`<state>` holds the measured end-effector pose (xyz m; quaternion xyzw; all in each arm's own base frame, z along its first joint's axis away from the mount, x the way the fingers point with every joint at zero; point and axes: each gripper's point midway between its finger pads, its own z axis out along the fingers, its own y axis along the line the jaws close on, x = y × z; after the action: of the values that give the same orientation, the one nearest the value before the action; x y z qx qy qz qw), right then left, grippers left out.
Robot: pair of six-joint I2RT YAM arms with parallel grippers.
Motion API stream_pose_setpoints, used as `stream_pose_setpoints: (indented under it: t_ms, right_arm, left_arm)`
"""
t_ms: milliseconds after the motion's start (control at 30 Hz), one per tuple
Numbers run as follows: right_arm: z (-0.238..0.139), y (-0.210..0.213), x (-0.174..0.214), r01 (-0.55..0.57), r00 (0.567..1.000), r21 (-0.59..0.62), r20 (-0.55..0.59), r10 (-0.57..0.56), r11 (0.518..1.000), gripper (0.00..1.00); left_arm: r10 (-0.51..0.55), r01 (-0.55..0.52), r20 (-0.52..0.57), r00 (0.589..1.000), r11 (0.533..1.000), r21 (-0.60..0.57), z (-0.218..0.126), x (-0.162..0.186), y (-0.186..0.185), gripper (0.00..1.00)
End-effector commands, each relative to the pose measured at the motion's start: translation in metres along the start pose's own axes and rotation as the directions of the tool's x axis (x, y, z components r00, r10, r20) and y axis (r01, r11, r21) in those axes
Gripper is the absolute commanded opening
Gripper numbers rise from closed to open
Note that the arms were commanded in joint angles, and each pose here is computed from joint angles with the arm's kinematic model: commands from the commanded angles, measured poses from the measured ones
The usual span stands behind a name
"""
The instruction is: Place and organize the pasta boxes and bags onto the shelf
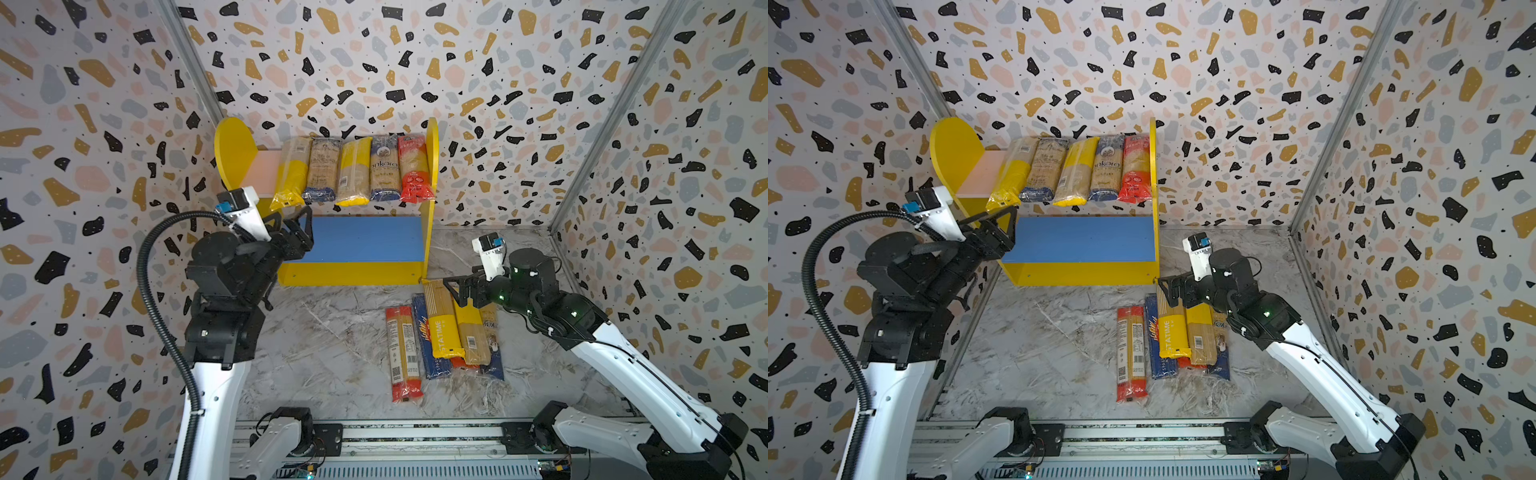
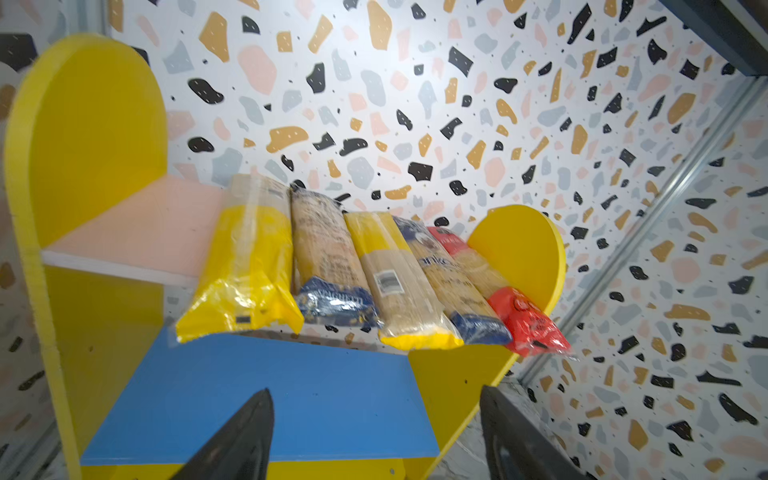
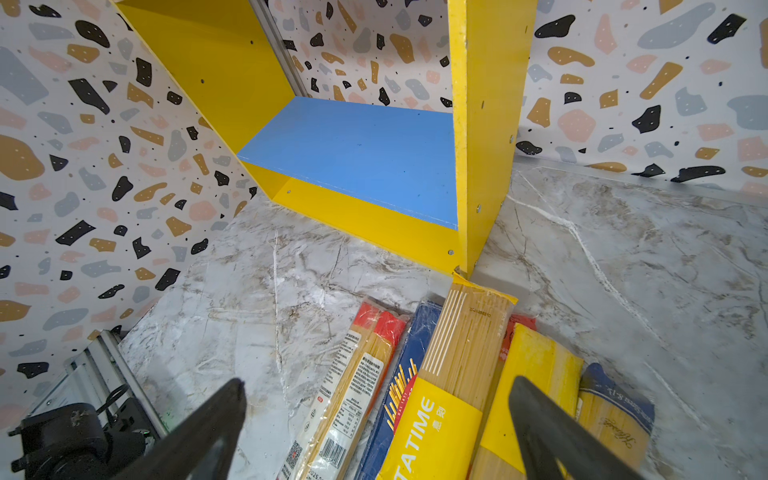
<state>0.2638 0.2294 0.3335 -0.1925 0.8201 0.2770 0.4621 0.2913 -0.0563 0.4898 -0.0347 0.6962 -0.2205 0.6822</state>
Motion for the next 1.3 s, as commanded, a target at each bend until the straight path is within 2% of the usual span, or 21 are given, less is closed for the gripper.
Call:
stream_pose_setpoints:
  t_ms: [0, 133, 300, 433, 500, 600, 633, 700, 833, 1000, 1267]
  right_arm:
    - [-0.011, 0.0, 0.005, 0.001, 1.0, -0.004, 0.001, -0.001, 1.0, 0.99]
    - [-0.014, -0.003, 0.012, -0.006, 1.0, 0.005, -0.009, 0.006, 1.0, 0.99]
    - [-0.02, -0.012, 0.031, -0.03, 0.999, 0.037, -0.02, 0.031, 0.999, 0.99]
    - [-0.019, -0.018, 0.048, -0.051, 0.998, 0.05, -0.04, 0.053, 0.997, 0.99]
    - [-0.018, -0.019, 0.054, -0.059, 0.997, 0.047, -0.05, 0.062, 0.997, 0.99]
    - [-0.016, -0.019, 0.057, -0.061, 0.996, 0.049, -0.06, 0.064, 0.997, 0.99]
    - [-0.016, -0.019, 0.057, -0.061, 0.996, 0.049, -0.062, 0.064, 0.997, 0.99]
    - [-0.015, -0.021, 0.058, -0.06, 0.996, 0.057, -0.063, 0.064, 0.997, 0.99]
    - [-0.014, -0.023, 0.059, -0.062, 0.996, 0.066, -0.055, 0.065, 0.996, 0.99]
    - [-0.01, -0.025, 0.067, -0.067, 0.996, 0.065, -0.062, 0.071, 0.996, 0.99]
    - [-0.006, -0.028, 0.075, -0.065, 0.995, 0.073, -0.074, 0.07, 0.995, 0.99]
  left_arm:
    - [-0.048, 0.049, -0.045, 0.998, 0.999, 0.021, -0.004, 0.025, -0.006, 0.76]
    - [-0.062, 0.075, -0.181, 0.982, 0.995, 0.061, -0.006, 0.081, -0.016, 0.75]
    - [-0.048, 0.079, -0.353, 0.935, 0.994, 0.074, -0.008, 0.17, -0.029, 0.77]
    - [-0.028, 0.061, -0.499, 0.866, 0.997, 0.05, -0.005, 0.26, -0.036, 0.77]
    - [0.0, 0.011, -0.554, 0.832, 1.0, 0.017, -0.006, 0.302, -0.036, 0.77]
    - [0.072, -0.114, -0.664, 0.745, 0.993, -0.02, -0.011, 0.366, -0.032, 0.77]
    - [0.087, -0.132, -0.7, 0.709, 0.991, -0.011, -0.014, 0.387, -0.034, 0.77]
    - [0.091, -0.126, -0.736, 0.67, 0.992, 0.008, -0.02, 0.415, -0.041, 0.79]
    - [0.087, -0.102, -0.777, 0.623, 0.994, 0.03, -0.03, 0.452, -0.053, 0.83]
    - [0.115, -0.135, -0.826, 0.552, 0.99, 0.047, -0.045, 0.483, -0.058, 0.84]
    - [0.089, -0.132, -0.879, 0.469, 0.991, 0.029, -0.068, 0.511, -0.052, 0.84]
